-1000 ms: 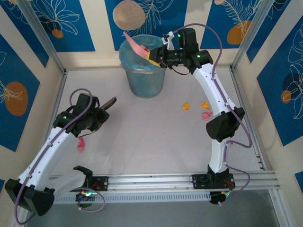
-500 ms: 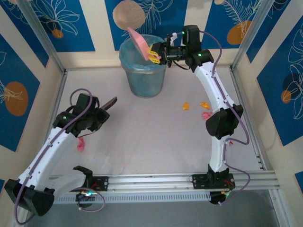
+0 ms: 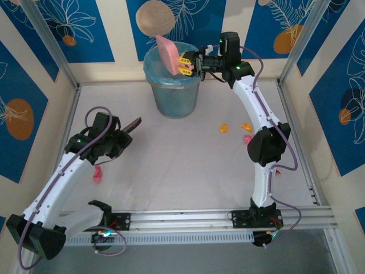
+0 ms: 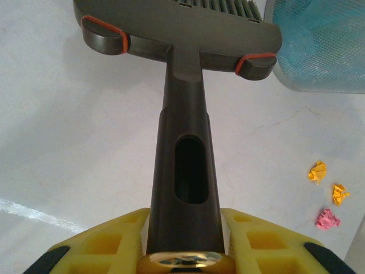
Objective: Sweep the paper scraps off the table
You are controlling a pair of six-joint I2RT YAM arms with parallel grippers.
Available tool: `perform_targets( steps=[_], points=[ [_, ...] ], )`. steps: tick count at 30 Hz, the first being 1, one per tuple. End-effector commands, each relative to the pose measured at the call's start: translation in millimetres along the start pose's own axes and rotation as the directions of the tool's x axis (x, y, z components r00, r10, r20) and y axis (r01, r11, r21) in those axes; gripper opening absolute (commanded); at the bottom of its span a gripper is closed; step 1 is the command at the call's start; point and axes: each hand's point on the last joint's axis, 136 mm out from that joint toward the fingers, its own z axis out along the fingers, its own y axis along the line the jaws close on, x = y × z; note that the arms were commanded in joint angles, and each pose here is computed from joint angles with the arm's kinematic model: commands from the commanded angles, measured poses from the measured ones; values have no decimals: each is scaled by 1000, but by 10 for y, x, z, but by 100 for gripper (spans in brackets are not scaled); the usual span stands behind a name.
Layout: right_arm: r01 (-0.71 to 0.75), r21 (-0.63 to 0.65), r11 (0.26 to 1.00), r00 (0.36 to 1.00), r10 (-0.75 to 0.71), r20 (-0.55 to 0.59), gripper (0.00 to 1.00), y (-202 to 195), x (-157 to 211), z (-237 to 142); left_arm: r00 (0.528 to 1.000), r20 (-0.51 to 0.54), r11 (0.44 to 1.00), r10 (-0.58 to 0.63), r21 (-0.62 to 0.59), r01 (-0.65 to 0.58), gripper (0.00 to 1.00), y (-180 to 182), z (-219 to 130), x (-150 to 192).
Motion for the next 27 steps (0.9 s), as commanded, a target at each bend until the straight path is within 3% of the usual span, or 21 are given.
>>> perform_targets(
  steps=[1,7,13,19,22,27],
  points=[
    [-15,-34,999,1000,14,-20,0,98,-1,-29,1000,17,999,-2,53,2,0,-143,-39,-75],
    [41,-21,999,999,-42,-7,0,126,12,-59,1000,15,999,4,48,-5,0,-159,-12,-85],
    [333,32,942,941,-334,49,0,269,231,-169,999,26,999,24,42,-26,0,-198,-18,-126],
    [613,94,785,784,-618,55,0,239,611,-240,998,29,998,56,12,-57,0,-191,-84,-156],
    [733,131,668,672,-740,14,0,79,822,-242,998,21,998,63,-5,-63,0,-161,-147,-146],
    [895,168,412,432,-896,-102,0,-426,1210,-188,998,29,995,55,-83,-53,0,43,-311,-129]
  ],
)
